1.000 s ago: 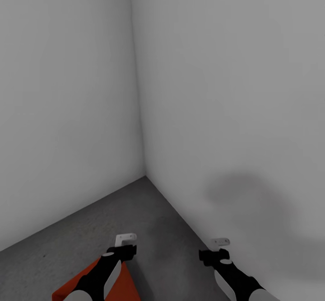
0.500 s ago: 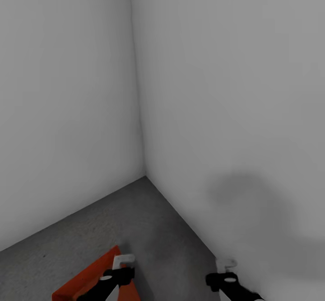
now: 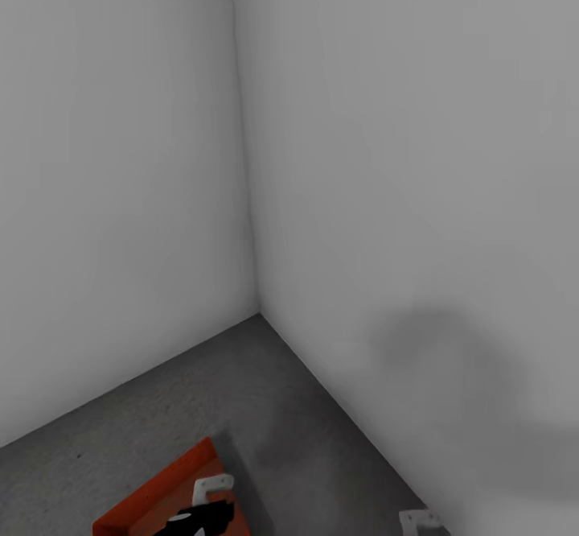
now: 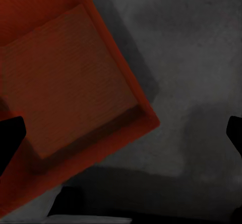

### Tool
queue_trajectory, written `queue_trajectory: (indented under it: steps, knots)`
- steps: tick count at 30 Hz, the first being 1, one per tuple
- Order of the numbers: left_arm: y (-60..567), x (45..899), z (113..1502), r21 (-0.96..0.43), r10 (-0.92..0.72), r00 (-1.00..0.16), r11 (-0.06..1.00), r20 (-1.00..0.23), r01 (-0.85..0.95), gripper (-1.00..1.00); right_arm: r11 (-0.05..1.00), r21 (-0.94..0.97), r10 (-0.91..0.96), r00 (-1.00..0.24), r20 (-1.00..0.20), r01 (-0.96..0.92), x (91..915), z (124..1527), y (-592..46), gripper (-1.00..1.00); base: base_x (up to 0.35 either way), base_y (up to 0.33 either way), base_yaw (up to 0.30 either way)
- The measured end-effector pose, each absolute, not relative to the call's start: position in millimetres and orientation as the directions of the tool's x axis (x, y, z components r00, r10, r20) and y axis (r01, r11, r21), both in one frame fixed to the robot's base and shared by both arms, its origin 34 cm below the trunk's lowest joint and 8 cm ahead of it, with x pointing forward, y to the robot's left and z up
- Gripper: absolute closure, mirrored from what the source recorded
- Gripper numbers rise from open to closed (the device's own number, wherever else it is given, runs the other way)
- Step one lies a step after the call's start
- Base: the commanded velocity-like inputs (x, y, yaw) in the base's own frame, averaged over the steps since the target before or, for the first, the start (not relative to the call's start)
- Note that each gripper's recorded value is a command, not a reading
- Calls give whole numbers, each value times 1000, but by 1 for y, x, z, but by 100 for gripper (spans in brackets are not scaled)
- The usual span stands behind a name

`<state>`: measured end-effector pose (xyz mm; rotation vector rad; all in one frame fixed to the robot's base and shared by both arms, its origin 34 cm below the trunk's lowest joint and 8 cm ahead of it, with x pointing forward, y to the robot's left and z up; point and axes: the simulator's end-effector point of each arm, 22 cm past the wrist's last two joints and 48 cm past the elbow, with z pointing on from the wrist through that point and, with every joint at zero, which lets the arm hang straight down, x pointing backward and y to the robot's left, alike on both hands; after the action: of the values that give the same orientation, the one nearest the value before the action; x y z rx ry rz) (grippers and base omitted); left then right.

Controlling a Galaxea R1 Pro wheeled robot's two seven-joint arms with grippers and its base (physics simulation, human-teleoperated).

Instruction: Move the two storage containers from the living room to the garage. In the garage, place one container on the floor and stack the other container on top of it (either order is fine).

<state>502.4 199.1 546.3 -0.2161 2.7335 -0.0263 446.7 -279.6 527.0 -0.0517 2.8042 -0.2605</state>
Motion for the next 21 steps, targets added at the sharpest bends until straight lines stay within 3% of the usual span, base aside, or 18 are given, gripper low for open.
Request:
queue_trajectory:
  steps: [8, 21]
  knots:
    - [209, 496, 543, -37, -159, -913, 987, -375, -157, -100, 983, -186, -63, -952, -299, -6, 436, 524, -280, -100, 0, 0, -40]
    - [230, 480, 539, -6, -155, -925, 987, -348, -163, -100, 982, -188, -61, -952, -300, -4, 437, 527, -281, -100, 0, 0, -219]
